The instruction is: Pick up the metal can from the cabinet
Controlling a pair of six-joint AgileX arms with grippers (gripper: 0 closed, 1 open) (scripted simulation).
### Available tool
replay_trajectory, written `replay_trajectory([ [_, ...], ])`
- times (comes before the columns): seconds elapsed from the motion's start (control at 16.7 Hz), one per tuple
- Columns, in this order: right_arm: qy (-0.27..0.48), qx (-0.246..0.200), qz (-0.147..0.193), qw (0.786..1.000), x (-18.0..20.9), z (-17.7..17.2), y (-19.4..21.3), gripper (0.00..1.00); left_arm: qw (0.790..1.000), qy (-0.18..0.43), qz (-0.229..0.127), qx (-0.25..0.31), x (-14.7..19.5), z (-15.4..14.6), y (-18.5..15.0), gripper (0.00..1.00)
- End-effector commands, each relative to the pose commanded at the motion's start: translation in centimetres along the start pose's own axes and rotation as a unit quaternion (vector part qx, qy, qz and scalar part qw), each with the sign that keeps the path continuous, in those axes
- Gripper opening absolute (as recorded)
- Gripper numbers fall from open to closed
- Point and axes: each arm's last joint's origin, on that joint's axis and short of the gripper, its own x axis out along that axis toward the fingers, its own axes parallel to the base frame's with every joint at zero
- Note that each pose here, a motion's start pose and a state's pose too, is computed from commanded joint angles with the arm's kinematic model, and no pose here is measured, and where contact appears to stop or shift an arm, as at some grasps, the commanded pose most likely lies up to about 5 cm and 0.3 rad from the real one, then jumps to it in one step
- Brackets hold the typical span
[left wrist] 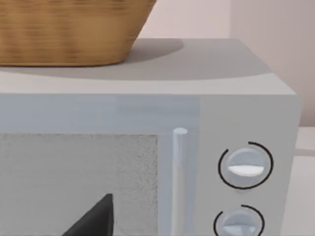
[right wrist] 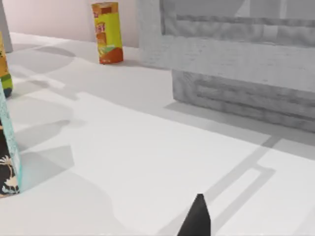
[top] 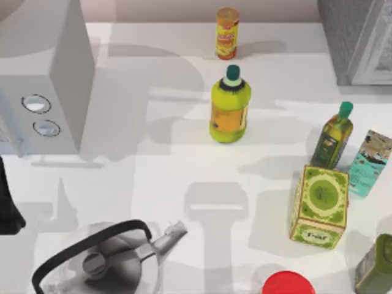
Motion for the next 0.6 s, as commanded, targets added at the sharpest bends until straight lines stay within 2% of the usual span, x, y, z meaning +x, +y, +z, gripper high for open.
replay_trajectory([
  [0.24, 0.0, 0.0, 0.0, 1.0, 0.0, 0.0, 0.0, 0.98, 1.0, 0.0, 0.0, 0.0, 0.0, 0.0, 0.0, 1.0],
  [0.6, 0.0, 0.0, 0.0, 1.0, 0.0, 0.0, 0.0, 1.0, 1.0, 0.0, 0.0, 0.0, 0.0, 0.0, 0.0, 1.0],
])
